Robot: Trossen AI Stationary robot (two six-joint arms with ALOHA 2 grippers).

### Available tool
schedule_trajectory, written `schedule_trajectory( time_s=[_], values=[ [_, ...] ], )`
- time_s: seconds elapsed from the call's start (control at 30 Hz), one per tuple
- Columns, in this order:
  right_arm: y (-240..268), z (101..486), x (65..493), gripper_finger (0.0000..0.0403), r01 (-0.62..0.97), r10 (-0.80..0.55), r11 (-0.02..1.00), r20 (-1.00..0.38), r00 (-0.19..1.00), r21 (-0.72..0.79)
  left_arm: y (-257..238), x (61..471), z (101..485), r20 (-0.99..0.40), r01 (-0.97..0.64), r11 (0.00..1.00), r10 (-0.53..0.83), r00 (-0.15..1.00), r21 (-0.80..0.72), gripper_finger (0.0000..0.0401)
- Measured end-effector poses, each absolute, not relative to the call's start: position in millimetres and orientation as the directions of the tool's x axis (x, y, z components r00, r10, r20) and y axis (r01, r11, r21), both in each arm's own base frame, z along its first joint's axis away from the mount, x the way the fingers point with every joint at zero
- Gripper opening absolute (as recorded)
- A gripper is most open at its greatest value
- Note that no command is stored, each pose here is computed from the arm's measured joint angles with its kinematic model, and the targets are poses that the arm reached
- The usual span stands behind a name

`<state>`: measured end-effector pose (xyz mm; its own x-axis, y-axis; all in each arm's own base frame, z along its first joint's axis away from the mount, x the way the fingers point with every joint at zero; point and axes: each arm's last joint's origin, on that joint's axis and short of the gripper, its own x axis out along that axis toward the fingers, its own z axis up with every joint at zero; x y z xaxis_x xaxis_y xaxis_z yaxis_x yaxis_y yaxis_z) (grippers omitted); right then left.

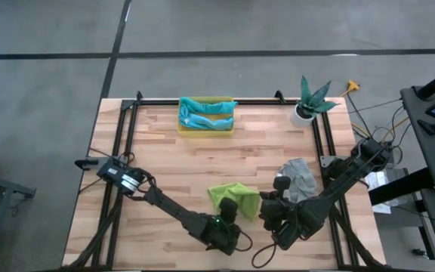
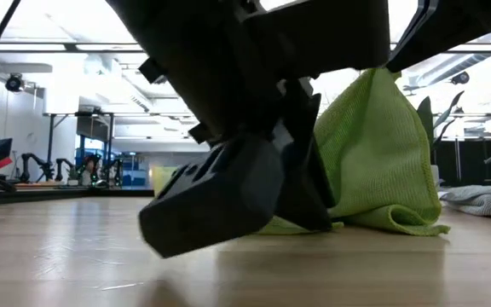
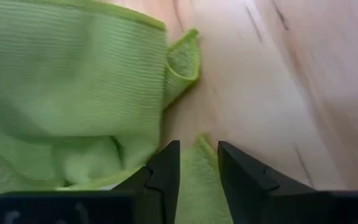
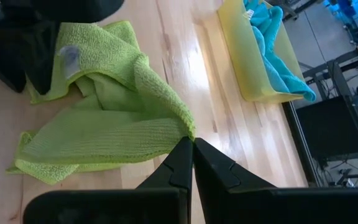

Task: Roll microfiber towels into tight, uniform cylinder then place into a basket
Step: Roll the green towel

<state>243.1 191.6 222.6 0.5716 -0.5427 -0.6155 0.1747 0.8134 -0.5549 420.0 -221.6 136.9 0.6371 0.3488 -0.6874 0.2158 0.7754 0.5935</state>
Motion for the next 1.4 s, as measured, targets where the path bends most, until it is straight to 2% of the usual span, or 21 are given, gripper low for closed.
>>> schedule_trajectory(
  time_s=[0.13, 0.33, 0.6, 0.73, 0.9, 1.1, 1.3, 1.4],
  values=[
    [191.6, 222.6, 243.1, 0.0009, 0.175, -0.542, 0.814, -0.616, 0.572, -0.554, -213.7, 424.7, 135.7, -0.717, 0.225, 0.807, 0.312, 0.623, 0.546, 0.0105],
    [191.5, 222.6, 243.2, 0.0009, 0.175, -0.542, 0.814, -0.616, 0.572, -0.554, -195.3, 429.8, 132.6, -0.777, 0.149, 0.905, 0.248, 0.579, 0.399, 0.0109],
    [191.6, 222.6, 243.1, 0.0009, 0.175, -0.542, 0.814, -0.616, 0.572, -0.554, -191.2, 430.7, 131.3, -0.801, 0.146, 0.924, 0.218, 0.557, 0.353, 0.0107],
    [191.6, 222.6, 243.2, 0.0009, 0.175, -0.542, 0.814, -0.616, 0.572, -0.554, -191.8, 430.0, 130.1, -0.818, 0.17, 0.93, 0.187, 0.544, 0.326, 0.0077],
    [191.6, 222.6, 243.1, 0.0009, 0.175, -0.542, 0.814, -0.616, 0.572, -0.554, -192.9, 429.8, 129.1, -0.829, 0.19, 0.935, 0.156, 0.537, 0.299, 0.0009],
    [191.6, 222.6, 243.1, 0.0009, 0.171, -0.542, 0.813, -0.616, 0.572, -0.557, -193.2, 429.8, 131.2, -0.829, 0.212, 0.924, 0.163, 0.534, 0.318, 0.0001],
    [191.4, 222.6, 243.1, 0.0009, 0.157, -0.543, 0.808, -0.615, 0.571, -0.568, -201.9, 415.3, 150.8, -0.823, 0.223, 0.894, 0.229, 0.52, 0.389, 0.0],
    [191.5, 222.6, 243.1, 0.0009, 0.157, -0.543, 0.808, -0.615, 0.572, -0.568, -211.9, 404.2, 169.4, -0.791, 0.211, 0.874, 0.261, 0.554, 0.437, 0.0]
  ],
)
